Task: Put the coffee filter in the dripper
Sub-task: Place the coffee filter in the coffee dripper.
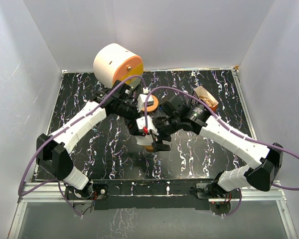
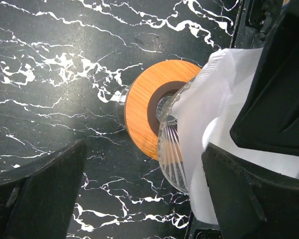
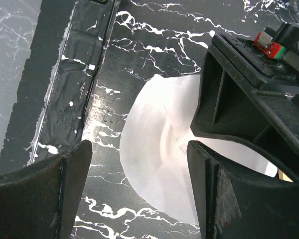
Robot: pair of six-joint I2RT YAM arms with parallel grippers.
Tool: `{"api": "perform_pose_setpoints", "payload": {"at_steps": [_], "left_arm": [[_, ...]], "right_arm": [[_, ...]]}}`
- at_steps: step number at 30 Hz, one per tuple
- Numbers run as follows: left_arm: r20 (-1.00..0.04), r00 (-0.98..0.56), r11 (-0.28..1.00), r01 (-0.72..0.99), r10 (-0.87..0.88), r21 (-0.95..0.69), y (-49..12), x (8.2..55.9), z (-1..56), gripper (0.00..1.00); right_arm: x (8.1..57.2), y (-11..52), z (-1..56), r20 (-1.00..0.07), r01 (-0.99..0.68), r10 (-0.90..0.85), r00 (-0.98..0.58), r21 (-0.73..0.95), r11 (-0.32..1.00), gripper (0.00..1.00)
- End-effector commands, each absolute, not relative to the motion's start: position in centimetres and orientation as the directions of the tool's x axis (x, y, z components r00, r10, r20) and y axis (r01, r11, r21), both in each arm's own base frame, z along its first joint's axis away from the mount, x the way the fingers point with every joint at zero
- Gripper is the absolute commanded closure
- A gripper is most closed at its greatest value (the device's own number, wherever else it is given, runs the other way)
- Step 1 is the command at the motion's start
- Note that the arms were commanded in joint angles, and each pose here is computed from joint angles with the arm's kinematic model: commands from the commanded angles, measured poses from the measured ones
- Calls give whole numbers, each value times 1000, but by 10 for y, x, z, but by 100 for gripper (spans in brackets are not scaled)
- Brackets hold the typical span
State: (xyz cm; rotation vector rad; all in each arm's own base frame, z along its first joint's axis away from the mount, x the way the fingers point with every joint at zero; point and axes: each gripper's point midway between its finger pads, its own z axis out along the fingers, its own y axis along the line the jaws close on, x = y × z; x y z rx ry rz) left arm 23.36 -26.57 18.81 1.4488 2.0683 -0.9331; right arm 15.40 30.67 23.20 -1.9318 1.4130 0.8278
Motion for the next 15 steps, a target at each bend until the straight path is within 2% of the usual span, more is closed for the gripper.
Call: {"api": "perform_pose_setpoints", "payload": {"at_steps": [1,10,15], "left_arm": [[-756,-285,157,958,589,-239,-270,224,228,3],[-793,-260,150,966,551,-212,-269,227,254,1],[-824,-265,201,961,500,-187,-260,238,276,1]], "right_arm": [[149,309,271,-817,-951,-507,276,-157,-265,24],[153,300,303,-857,-953,-438,271,-174,-248,23],[166,283,322,-892,-969,-391,228,-169,-179,22]]}}
